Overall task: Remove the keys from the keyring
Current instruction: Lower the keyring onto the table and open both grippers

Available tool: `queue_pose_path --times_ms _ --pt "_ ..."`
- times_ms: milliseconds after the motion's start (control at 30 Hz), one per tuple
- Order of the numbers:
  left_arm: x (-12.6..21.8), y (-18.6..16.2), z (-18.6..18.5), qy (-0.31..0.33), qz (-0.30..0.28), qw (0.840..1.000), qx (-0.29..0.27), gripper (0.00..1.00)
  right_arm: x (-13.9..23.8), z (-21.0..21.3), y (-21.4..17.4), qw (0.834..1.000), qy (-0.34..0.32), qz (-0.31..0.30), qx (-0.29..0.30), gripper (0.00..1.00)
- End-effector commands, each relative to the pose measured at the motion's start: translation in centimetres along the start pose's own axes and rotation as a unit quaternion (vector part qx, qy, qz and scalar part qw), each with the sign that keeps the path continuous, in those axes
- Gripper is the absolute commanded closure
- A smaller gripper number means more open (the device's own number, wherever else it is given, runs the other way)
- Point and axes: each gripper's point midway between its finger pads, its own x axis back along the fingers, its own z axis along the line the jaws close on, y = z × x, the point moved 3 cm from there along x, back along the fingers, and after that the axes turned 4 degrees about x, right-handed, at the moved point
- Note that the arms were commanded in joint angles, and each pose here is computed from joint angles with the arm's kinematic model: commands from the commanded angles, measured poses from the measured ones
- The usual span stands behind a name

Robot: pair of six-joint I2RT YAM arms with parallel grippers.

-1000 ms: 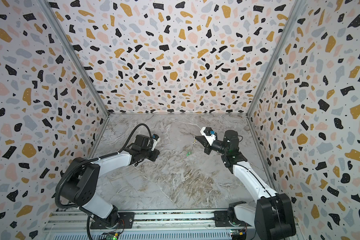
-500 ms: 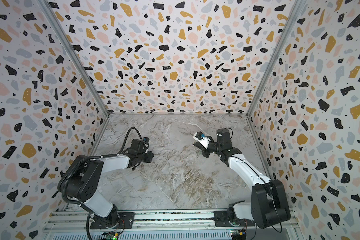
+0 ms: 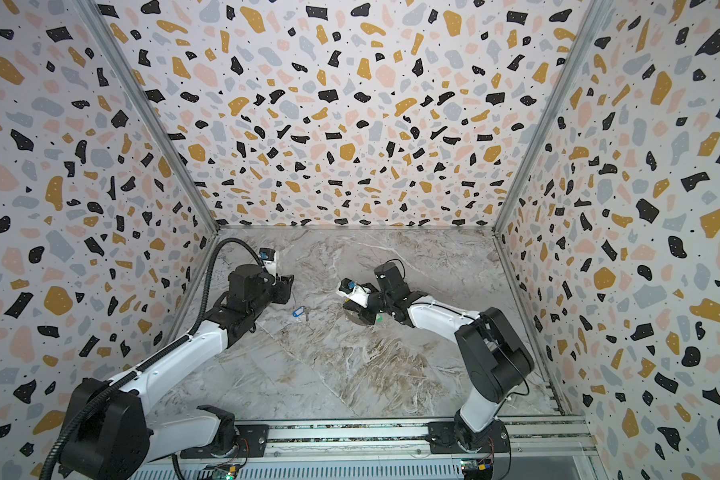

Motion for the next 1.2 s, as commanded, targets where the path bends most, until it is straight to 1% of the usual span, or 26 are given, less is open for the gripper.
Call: queue_pose_path --times_ms 0,200,300,367,433,467,500,567,633,700,767,867,933,1000,1067,1167 --pt "0.4 0.8 0.0 0.001 -0.002 1.0 -0.019 0.48 -1.4 -0.7 1.7 1.0 -0.008 -0.002 -0.003 0.96" --pt "0.5 0.4 -0.1 -0.005 0.005 1.0 -0.023 0.49 -4.8 1.0 1.6 0.999 0.041 0.006 -0.022 0.94" --pt "0.5 0.6 -0.5 -0.016 0.006 0.999 -0.033 0.49 -5.5 1.3 1.9 0.998 0.05 -0.003 -0.028 0.86" --pt "0.4 0.6 -0.6 -0.021 0.01 0.999 -0.041 0.49 -5.5 0.8 2.4 0.998 0.042 -0.012 -0.039 0.75" --pt "0.3 0.6 -0.9 -0.031 0.013 0.998 -0.052 0.49 -4.9 0.3 2.9 0.998 0.035 -0.02 -0.044 0.69" --pt "0.3 0.7 -1.0 -0.035 0.013 0.998 -0.056 0.49 -4.4 -0.1 3.3 0.998 0.026 -0.027 -0.05 0.62" --pt "0.3 0.8 -1.2 -0.039 0.012 0.997 -0.058 0.49 -3.8 -0.5 3.6 0.998 0.018 -0.037 -0.053 0.58" --pt "0.1 1.0 -1.7 -0.057 0.009 0.996 -0.064 0.49 -2.2 -1.5 4.3 0.997 -0.002 -0.056 -0.06 0.54" --pt "-0.2 1.0 -2.4 -0.078 0.009 0.994 -0.07 0.49 -0.2 -2.7 4.3 0.994 -0.029 -0.072 -0.081 0.5" --pt "-0.6 0.7 -3.5 -0.1 0.018 0.991 -0.086 0.49 2.3 -4.3 3.8 0.988 -0.061 -0.085 -0.114 0.46" --pt "-1.2 -0.1 -4.9 -0.118 0.035 0.987 -0.105 0.5 4.1 -5.5 2.5 0.984 -0.084 -0.077 -0.138 0.43" --pt "-1.7 -2.2 -7.1 -0.136 0.066 0.978 -0.144 0.5 5.1 -7.2 0.1 0.982 -0.106 -0.029 -0.153 0.43" --pt "-1.7 -3.9 -8.8 -0.149 0.089 0.969 -0.174 0.5 4.7 -8.2 -1.3 0.981 -0.104 0.003 -0.164 0.44" --pt "-1.7 -5.6 -9.9 -0.149 0.11 0.961 -0.203 0.5 3.5 -8.7 -2.9 0.98 -0.093 0.041 -0.172 0.47" --pt "-1.7 -7.1 -10.7 -0.154 0.131 0.958 -0.203 0.51 2.2 -9.0 -4.4 0.974 -0.077 0.071 -0.201 0.5" --pt "-1.1 -9.1 -11.9 -0.172 0.146 0.954 -0.199 0.51 0.7 -9.2 -6.1 0.966 -0.064 0.091 -0.234 0.52"
